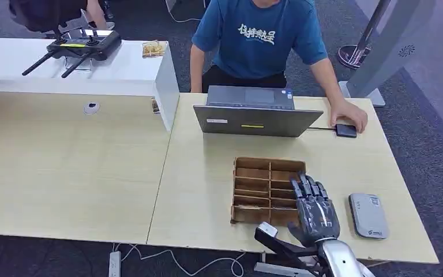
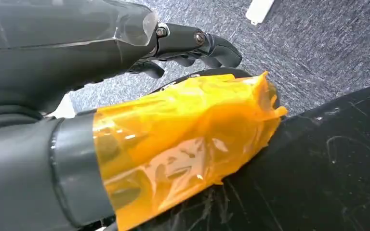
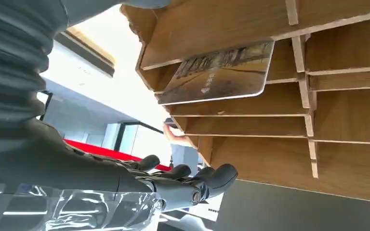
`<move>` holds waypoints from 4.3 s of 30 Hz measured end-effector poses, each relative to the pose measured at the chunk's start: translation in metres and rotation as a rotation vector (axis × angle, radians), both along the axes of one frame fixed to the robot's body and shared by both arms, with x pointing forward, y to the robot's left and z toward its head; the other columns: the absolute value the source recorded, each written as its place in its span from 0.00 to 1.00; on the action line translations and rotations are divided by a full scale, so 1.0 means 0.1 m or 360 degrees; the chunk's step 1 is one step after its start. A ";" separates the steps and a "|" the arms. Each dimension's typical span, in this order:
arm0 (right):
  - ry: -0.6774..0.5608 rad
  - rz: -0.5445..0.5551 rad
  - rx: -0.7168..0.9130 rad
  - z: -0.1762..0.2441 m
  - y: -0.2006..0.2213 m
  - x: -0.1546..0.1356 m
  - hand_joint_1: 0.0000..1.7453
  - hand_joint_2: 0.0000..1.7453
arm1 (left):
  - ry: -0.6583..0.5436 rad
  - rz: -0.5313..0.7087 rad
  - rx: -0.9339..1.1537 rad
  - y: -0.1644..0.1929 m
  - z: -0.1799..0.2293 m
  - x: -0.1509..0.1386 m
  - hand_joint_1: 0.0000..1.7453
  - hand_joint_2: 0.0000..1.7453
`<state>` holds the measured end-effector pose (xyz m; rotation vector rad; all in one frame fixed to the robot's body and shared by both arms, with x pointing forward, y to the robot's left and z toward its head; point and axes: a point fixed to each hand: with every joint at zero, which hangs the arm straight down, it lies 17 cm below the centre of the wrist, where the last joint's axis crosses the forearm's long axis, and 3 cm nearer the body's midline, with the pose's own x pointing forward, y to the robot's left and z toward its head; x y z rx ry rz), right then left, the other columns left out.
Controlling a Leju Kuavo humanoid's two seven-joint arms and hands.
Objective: Pass the card to the sensor for recognition and then transmit it.
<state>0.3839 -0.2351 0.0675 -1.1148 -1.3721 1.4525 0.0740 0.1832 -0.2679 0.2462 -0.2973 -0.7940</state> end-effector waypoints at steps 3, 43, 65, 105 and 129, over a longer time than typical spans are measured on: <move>0.0000 0.0000 0.0000 0.00 0.00 0.00 0.00 1.00 | -0.0003 -0.0003 0.0001 0.00 0.00 0.00 0.00 0.00; -0.0025 -0.0002 0.0002 0.06 -0.01 0.04 1.00 1.00 | -0.0011 -0.0045 0.0002 0.01 0.00 0.00 0.00 0.00; -0.0015 0.0013 0.0012 0.04 0.00 0.07 1.00 1.00 | -0.0030 -0.0074 0.0021 0.02 0.00 0.02 0.00 0.00; -0.0229 0.0006 0.0239 0.42 0.20 0.01 0.00 1.00 | -0.0167 -0.0129 0.0126 0.11 0.06 0.20 0.00 0.00; 0.0032 0.0004 0.0211 0.13 0.08 0.02 0.00 1.00 | -0.0238 -0.0223 0.0153 0.12 0.09 0.29 0.00 0.00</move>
